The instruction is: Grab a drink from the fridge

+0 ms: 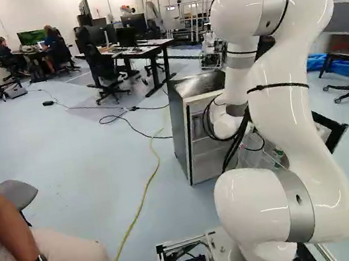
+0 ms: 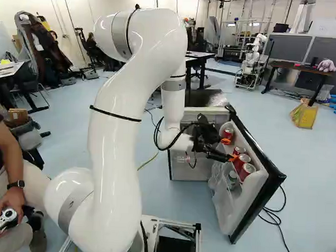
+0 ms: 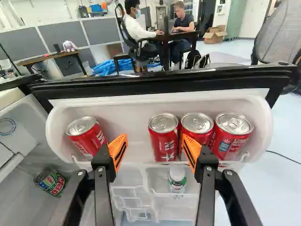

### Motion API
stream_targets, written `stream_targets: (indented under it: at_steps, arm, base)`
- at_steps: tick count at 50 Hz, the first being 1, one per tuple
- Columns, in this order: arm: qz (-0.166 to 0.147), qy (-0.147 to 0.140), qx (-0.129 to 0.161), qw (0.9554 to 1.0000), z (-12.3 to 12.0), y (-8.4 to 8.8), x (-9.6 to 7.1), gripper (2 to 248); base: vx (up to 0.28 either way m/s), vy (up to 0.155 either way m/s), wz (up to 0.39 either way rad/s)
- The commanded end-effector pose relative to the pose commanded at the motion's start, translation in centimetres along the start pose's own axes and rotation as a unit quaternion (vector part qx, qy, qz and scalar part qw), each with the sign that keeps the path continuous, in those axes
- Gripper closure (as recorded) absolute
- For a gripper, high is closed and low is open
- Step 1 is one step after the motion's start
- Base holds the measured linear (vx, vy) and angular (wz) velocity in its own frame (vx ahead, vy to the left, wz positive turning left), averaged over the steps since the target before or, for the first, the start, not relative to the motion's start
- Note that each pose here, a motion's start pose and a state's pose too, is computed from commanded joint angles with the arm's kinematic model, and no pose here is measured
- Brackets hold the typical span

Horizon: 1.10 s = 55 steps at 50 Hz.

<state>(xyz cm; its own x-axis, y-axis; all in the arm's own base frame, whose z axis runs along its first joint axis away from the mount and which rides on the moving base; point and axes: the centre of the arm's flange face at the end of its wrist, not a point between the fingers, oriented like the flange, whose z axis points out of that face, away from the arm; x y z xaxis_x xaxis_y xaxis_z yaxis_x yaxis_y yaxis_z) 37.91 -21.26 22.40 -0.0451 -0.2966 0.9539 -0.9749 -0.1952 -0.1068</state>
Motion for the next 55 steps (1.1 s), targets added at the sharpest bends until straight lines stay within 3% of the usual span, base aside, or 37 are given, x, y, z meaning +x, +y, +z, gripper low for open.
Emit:
stream_targets:
  at_steps: [55]
  arm:
    - [0.010, -0.027, -0.011, 0.9995, 1.4, -0.5, -0.4, 79]
  base:
    - [0.000, 0.000, 0.000]
